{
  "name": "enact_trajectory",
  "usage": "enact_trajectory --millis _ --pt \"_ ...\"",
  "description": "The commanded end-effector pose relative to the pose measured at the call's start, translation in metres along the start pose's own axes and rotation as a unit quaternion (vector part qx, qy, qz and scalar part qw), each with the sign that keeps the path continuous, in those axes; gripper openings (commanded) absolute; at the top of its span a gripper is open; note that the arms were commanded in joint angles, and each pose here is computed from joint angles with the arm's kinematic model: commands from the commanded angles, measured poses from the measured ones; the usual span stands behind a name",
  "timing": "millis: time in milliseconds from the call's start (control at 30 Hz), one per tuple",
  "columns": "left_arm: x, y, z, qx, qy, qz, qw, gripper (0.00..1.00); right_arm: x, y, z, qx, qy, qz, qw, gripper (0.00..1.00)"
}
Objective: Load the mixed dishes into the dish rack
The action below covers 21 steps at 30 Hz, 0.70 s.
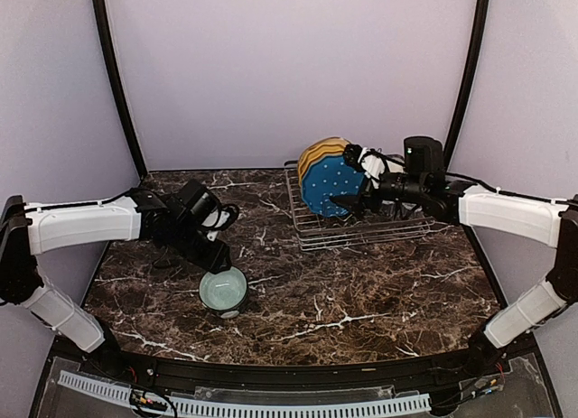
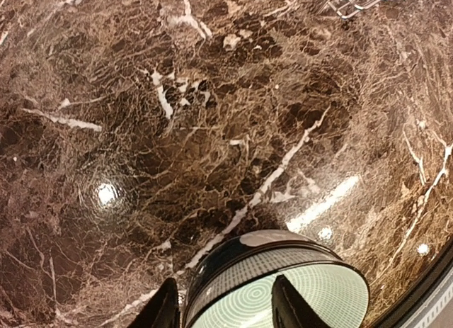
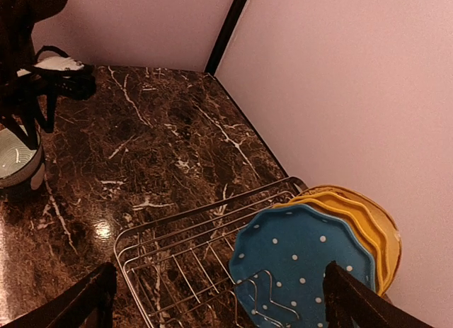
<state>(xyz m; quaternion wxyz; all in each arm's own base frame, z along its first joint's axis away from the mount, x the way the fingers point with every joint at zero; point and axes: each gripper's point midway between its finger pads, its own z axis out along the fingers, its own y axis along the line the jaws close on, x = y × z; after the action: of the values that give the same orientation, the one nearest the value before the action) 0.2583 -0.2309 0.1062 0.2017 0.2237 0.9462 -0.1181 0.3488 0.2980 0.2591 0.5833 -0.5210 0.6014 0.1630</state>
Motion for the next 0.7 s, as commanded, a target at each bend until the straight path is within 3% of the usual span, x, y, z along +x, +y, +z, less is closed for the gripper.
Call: enact_trajectory --millis 0,667 --pt "0.024 0.009 0.011 -0.016 0.049 0.016 0.999 0.42 -0.015 0.027 -0.008 -0.064 -0.011 0.078 0.995 0.99" --pt "0.027 -0.001 0.001 0.019 0.028 0.051 0.998 0.07 0.006 0.050 0.001 -0.105 0.027 0.164 0.980 0.98"
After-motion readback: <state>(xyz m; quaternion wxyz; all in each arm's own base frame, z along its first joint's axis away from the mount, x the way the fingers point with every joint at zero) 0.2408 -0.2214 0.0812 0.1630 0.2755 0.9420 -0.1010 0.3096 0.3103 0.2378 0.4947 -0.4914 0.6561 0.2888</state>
